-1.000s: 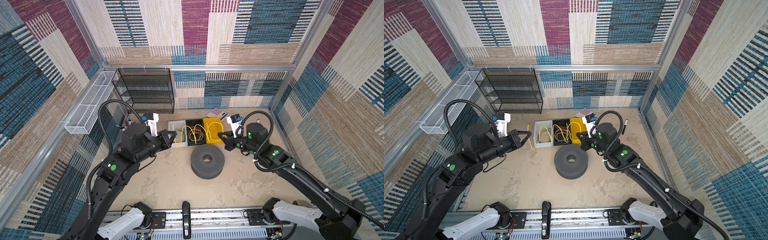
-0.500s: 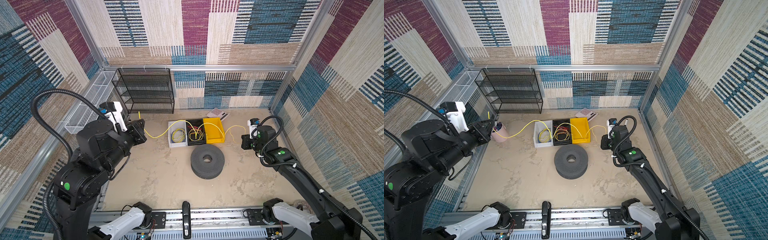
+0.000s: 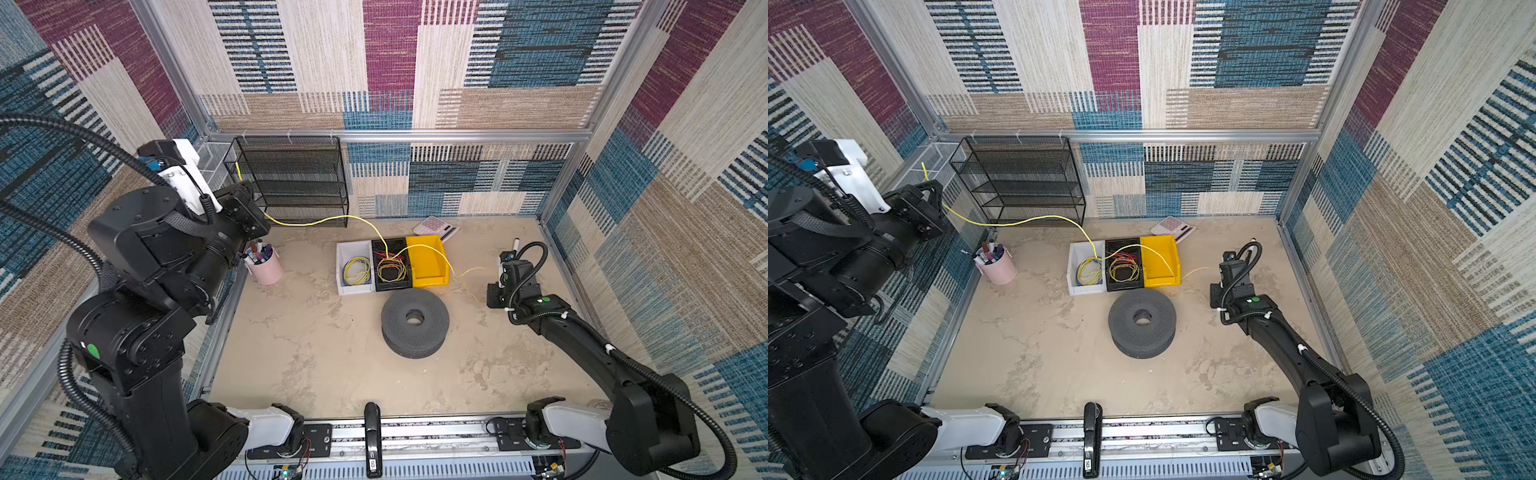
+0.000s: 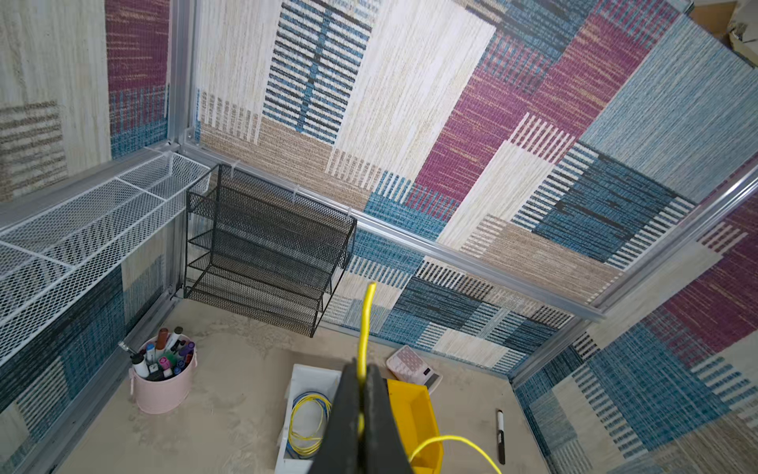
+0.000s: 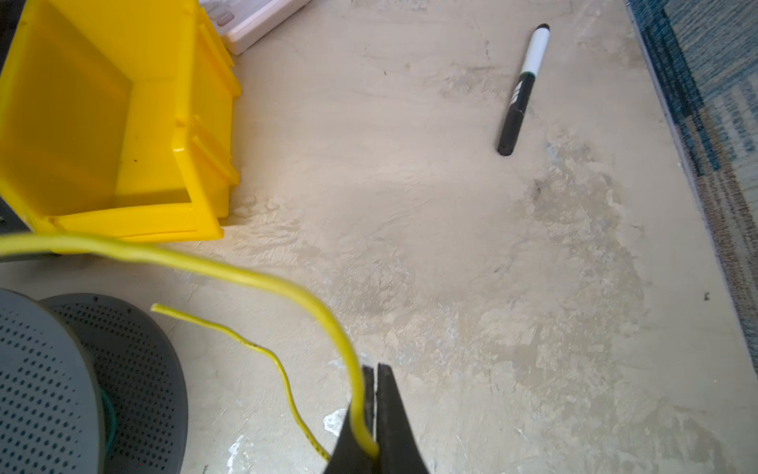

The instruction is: Wrap the cables

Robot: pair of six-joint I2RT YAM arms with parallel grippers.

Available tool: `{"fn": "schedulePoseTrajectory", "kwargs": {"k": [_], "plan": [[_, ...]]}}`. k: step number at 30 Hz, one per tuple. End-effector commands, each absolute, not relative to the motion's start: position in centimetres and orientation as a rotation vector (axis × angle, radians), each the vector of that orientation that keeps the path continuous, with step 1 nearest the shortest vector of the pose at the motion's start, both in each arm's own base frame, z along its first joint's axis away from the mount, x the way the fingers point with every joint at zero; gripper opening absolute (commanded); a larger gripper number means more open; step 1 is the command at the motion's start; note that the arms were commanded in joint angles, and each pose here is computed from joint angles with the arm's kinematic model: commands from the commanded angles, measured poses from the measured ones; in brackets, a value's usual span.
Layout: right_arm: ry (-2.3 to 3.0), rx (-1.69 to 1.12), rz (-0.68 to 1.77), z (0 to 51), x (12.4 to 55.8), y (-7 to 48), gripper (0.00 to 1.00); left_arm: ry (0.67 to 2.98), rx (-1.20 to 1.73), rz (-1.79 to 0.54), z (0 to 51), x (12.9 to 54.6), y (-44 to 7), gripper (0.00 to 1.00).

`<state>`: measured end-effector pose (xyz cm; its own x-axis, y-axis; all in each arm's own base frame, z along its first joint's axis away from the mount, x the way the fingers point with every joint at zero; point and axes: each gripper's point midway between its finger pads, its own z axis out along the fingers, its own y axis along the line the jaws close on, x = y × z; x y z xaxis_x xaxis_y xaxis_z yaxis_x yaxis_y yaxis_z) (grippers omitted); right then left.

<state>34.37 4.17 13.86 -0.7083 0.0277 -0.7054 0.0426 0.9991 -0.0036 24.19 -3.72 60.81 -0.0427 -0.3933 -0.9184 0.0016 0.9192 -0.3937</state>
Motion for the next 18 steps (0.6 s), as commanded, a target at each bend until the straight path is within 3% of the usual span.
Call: {"fn": "schedulePoseTrajectory", "kwargs": {"k": [1,5,11,13,16,18], "plan": [[2.329,0.128,-0.093,13.7,34.5,2.2,0.0,1.48,-0.394,-0.253,63.1,24.5,-1.9,0.0],[2.365,0.114,-0.064,12.8,35.4,2.4,0.0,1.451,-0.411,-0.255,63.4,24.7,-1.7,0.0],[2.303,-0.018,0.329,16.0,34.7,7.8,0.0,1.618,-0.182,-0.485,59.2,27.1,-8.4,0.0],[2.264,-0.096,0.46,17.5,33.9,9.7,0.12,1.671,-0.128,-0.581,57.2,27.6,-10.6,0.0],[2.244,-0.176,0.559,19.2,33.0,11.2,0.39,1.692,-0.137,-0.674,55.0,28.1,-12.0,0.0],[2.254,-0.214,0.599,19.8,32.5,11.8,0.42,1.676,-0.161,-0.698,54.5,28.0,-11.9,0.0]]}}
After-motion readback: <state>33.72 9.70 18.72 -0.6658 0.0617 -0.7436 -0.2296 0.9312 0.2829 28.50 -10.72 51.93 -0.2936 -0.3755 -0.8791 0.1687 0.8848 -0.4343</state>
